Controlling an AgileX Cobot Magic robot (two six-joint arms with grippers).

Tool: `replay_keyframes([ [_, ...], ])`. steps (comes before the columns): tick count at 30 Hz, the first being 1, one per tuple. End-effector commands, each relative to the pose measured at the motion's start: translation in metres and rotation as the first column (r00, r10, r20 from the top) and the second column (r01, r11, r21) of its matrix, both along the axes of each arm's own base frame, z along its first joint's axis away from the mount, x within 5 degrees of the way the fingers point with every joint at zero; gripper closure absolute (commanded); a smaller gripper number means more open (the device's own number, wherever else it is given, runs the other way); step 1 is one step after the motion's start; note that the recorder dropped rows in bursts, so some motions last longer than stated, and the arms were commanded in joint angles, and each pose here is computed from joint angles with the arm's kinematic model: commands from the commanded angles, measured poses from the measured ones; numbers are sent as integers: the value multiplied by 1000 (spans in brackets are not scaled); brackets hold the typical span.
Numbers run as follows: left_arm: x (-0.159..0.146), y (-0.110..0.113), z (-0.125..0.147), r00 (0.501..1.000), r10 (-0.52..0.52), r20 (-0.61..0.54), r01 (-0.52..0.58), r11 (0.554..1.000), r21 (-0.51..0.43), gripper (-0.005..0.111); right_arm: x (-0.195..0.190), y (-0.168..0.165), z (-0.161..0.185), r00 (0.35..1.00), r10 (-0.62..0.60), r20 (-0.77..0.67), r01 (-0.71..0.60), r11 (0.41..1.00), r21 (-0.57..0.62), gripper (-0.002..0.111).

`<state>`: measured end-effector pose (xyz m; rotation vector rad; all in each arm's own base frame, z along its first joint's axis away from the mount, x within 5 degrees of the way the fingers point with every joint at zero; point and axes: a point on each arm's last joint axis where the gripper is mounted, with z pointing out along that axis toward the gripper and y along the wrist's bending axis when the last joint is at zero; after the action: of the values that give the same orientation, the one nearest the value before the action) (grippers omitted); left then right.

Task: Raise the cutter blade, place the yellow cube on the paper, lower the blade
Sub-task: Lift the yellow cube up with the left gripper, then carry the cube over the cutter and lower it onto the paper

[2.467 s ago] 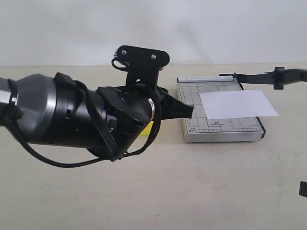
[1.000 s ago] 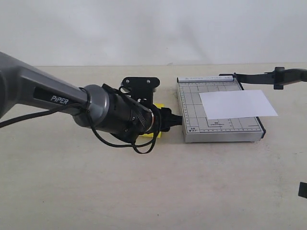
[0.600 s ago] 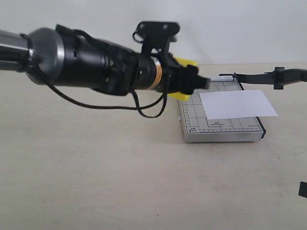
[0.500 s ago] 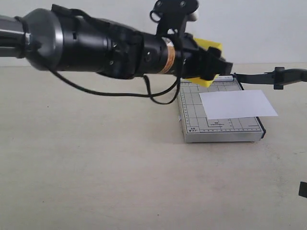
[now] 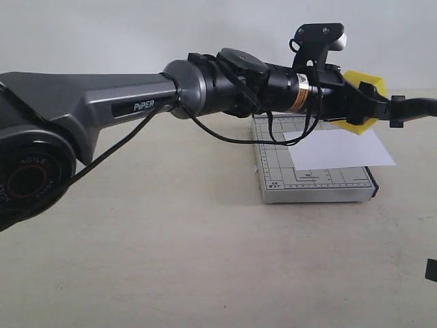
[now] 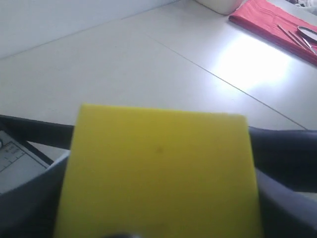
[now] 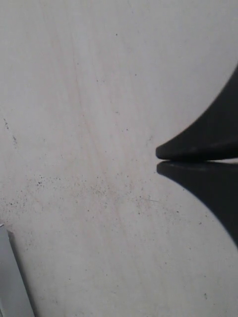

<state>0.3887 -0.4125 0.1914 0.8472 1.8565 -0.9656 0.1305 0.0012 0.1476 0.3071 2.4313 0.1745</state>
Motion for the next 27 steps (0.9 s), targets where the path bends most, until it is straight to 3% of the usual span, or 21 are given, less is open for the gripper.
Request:
replay_keyframes([
  [1,4,0,6,997,60,-57,-63,997,-44,102,-1,-1,-2,1000,-12,-6,12,1000,1,109],
  [3,9,2,7,984,133,-119,-142,987,-72,102,-1,-1,-1,1000,-13,-4,13,1000,0,109],
  [6,8,1,6,971,226,-74,-230,971,-57,102,-1,-1,-1,1000,-13,-4,13,1000,0,109],
  [8,3,-3,6,972,229,59,-229,973,-1,102,-1,-1,-1,1000,-13,-4,13,1000,0,109],
  [11,-14,-16,3,933,133,334,-192,970,147,102,-1,-1,-1,1000,-14,-3,14,1000,-1,109],
  [13,-30,-29,1,830,-52,556,-146,941,306,102,0,-2,-1,1000,-17,2,17,1000,-5,109],
  [15,-45,-40,-2,720,-186,669,-152,898,414,102,0,-2,-1,1000,-21,6,21,1000,-8,109],
  [19,-60,-48,2,581,-240,778,-324,808,492,102,0,-3,-1,1000,-24,11,24,1000,-12,109],
  [22,-60,-45,5,509,-290,810,-419,739,527,102,0,-3,-1,1000,-24,11,24,1000,-12,109],
  [26,-58,-42,7,504,-272,819,-459,719,522,102,0,-3,-1,1000,-24,11,24,1000,-12,109],
  [27,-57,-39,11,567,-165,807,-467,742,480,102,0,-3,-1,1000,-24,11,24,1000,-12,109],
])
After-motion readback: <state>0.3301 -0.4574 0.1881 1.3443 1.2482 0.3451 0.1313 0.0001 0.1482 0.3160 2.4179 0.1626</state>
